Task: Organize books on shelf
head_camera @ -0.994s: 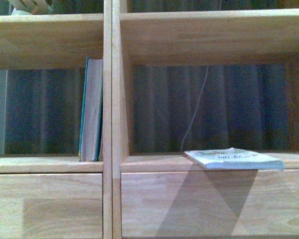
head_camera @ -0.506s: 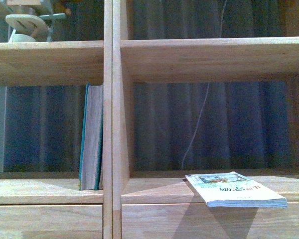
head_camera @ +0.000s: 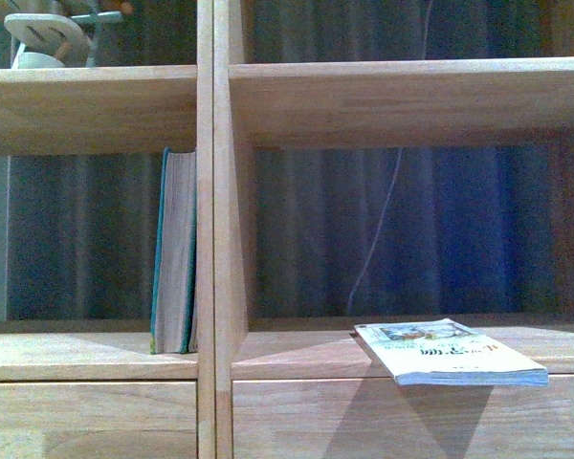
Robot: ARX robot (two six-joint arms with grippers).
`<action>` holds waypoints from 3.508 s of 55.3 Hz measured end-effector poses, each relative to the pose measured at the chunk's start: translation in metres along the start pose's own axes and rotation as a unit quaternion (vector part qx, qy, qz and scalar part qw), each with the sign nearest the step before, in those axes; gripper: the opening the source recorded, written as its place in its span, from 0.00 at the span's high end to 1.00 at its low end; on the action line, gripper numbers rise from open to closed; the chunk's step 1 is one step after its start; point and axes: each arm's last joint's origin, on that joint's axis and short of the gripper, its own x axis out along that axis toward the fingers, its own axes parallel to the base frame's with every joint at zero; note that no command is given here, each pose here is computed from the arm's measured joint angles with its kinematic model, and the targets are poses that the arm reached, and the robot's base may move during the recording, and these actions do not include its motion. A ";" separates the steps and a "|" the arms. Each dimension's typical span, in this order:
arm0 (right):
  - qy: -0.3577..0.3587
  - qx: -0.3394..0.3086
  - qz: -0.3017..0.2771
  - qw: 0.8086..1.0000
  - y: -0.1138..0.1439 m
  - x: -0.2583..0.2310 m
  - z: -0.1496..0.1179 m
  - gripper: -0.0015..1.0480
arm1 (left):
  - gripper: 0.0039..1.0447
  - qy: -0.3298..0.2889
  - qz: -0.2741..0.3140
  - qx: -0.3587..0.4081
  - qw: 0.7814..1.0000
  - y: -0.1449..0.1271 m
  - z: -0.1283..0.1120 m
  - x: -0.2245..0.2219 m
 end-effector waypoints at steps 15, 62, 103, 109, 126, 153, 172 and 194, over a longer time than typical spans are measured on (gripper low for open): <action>0.047 0.130 0.008 0.990 0.040 0.048 0.030 0.07 | 0.07 0.000 0.000 0.000 1.000 0.000 0.000 0.000; 0.010 0.411 0.004 0.911 0.056 0.136 0.132 0.07 | 0.07 0.000 0.000 0.000 1.000 0.000 0.000 0.000; -0.033 0.428 -0.055 0.902 0.051 0.166 0.156 0.07 | 0.07 0.000 0.000 0.000 1.000 0.000 0.000 0.000; -0.035 0.430 -0.061 0.900 0.051 0.167 0.155 0.19 | 0.07 0.000 0.000 0.000 1.000 0.000 0.000 0.000; -0.051 0.438 -0.049 0.896 0.051 0.159 0.162 0.68 | 0.07 0.000 0.000 0.000 1.000 0.000 0.000 0.000; -0.070 0.433 -0.025 0.899 0.045 0.151 0.163 0.93 | 0.07 0.000 0.000 0.000 1.000 0.000 0.000 0.000; -0.113 0.378 0.072 0.916 0.027 0.125 0.182 0.93 | 0.07 0.000 0.000 0.000 1.000 0.000 0.000 0.000; -0.154 0.269 0.259 0.915 0.036 0.053 0.215 0.93 | 0.07 0.000 0.000 0.000 1.000 0.000 0.000 0.000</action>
